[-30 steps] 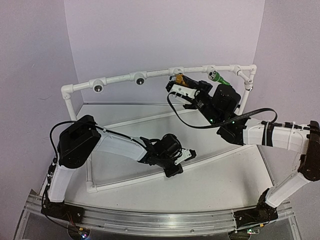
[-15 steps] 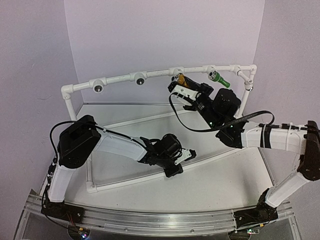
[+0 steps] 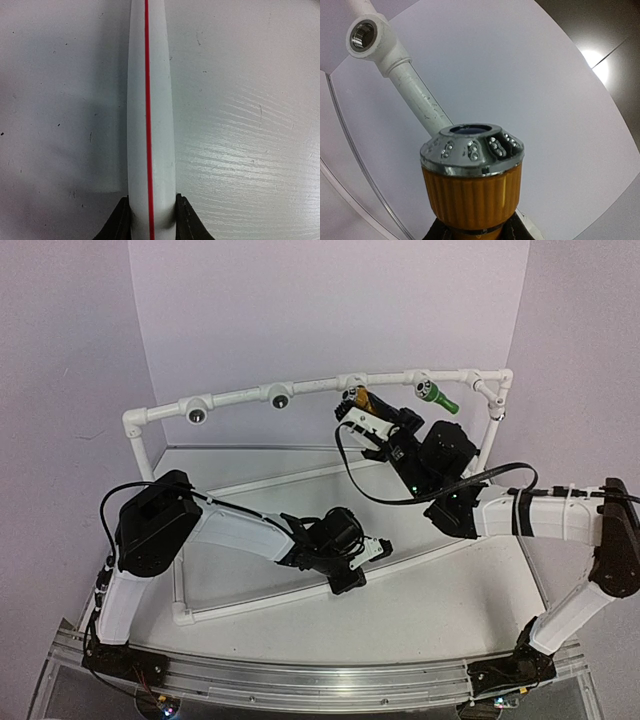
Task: Install the water faucets
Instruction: Screw the water faucet onto the adaptor.
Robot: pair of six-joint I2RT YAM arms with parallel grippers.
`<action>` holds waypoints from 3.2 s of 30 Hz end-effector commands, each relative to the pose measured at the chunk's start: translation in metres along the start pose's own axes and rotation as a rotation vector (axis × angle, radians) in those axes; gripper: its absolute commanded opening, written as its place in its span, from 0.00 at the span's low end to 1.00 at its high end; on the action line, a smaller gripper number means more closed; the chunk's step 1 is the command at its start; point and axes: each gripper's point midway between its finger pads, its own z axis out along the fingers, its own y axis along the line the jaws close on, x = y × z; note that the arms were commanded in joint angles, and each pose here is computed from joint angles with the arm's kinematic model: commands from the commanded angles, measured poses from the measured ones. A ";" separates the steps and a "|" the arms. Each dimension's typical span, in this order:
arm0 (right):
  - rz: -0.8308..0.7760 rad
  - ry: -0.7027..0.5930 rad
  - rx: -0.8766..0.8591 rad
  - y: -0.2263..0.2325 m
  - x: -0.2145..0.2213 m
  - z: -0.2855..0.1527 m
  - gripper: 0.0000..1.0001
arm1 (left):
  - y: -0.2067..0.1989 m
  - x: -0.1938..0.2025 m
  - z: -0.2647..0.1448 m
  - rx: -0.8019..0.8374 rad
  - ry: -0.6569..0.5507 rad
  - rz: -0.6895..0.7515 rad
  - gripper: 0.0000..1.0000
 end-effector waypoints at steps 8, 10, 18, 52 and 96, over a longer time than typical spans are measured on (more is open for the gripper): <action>0.168 0.114 0.134 -0.026 0.020 0.010 0.00 | -0.047 0.068 0.022 0.159 0.213 0.105 0.00; 0.182 0.118 0.138 -0.026 0.021 0.011 0.00 | -0.048 0.068 0.022 0.160 0.214 0.106 0.00; 0.223 0.126 0.149 -0.025 0.021 0.012 0.00 | -0.049 0.068 0.021 0.167 0.216 0.107 0.00; 0.551 0.224 0.269 -0.029 0.037 0.011 0.00 | -0.058 0.067 0.022 0.187 0.224 0.120 0.00; 1.015 0.272 0.413 -0.033 0.050 0.015 0.00 | -0.064 0.068 0.026 0.205 0.233 0.127 0.00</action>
